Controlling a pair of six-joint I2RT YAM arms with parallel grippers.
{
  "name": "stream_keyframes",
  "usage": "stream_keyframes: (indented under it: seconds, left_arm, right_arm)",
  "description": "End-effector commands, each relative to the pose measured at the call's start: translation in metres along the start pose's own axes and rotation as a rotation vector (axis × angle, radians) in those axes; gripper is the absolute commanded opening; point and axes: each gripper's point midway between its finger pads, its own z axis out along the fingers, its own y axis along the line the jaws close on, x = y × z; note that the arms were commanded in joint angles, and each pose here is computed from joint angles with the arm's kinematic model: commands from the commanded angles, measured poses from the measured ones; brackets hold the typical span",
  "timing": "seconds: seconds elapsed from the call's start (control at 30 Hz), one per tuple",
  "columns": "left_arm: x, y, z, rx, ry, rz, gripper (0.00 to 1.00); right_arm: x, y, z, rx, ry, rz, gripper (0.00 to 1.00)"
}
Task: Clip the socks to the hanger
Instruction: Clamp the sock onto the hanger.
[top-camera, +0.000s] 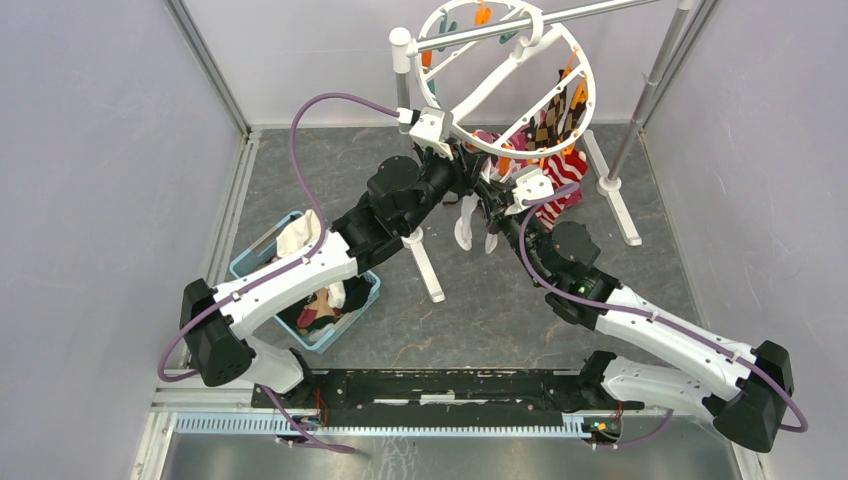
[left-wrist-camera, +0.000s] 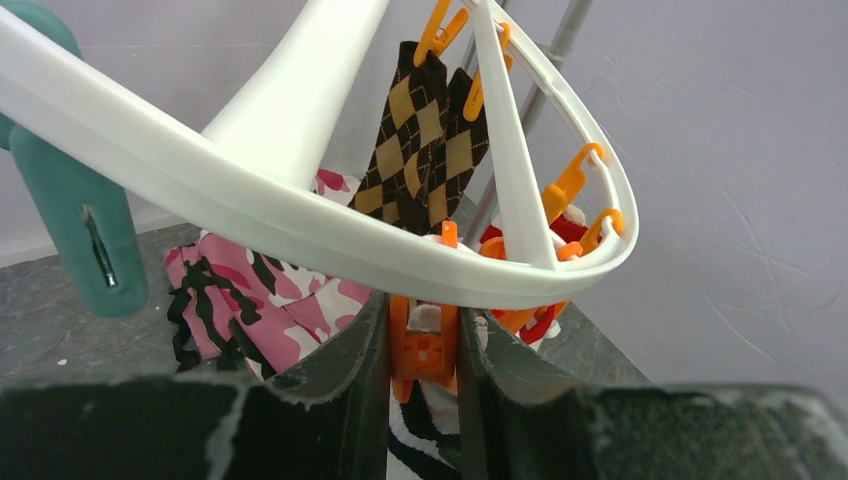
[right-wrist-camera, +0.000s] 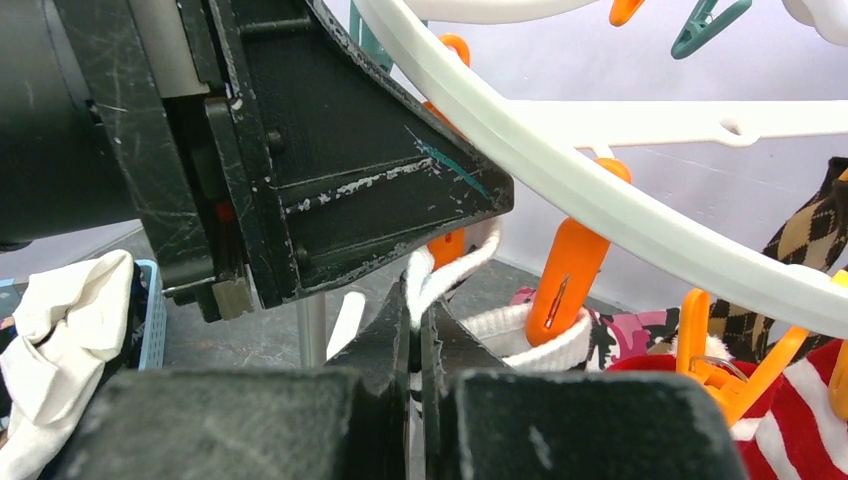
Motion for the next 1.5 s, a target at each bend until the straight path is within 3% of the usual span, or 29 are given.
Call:
stream_keyframes:
  seconds: [0.0,0.2,0.53,0.83,1.13,1.47]
  left_arm:
    - [-0.030,-0.010,-0.004,0.017,-0.068,-0.060,0.33]
    - [-0.035,-0.011,-0.014,0.035,-0.079,-0.072,0.66]
    - [-0.029,-0.027,-0.057,0.209,-0.055,-0.025,0.88]
    - [0.016,-0.034,-0.123,0.437,-0.032,0.107,0.96]
    - [0.080,-0.001,-0.169,0.429,0.016,0.147,1.00]
    - [0.091,0.010,-0.179,0.411,0.027,0.189,1.00]
  right_arm:
    - [-0.013,-0.005,-0.002,0.028,-0.040,0.027,0.00]
    - [-0.008,-0.008,-0.006,0.034,-0.028,0.029,0.00]
    - [-0.006,-0.021,-0.020,0.073,-0.024,0.030,0.00]
    - [-0.005,-0.059,-0.042,0.185,-0.021,0.027,0.00]
    - [0.001,-0.128,-0.057,0.372,0.002,0.033,0.01]
    - [-0.013,-0.191,-0.059,0.547,0.008,0.010,0.00]
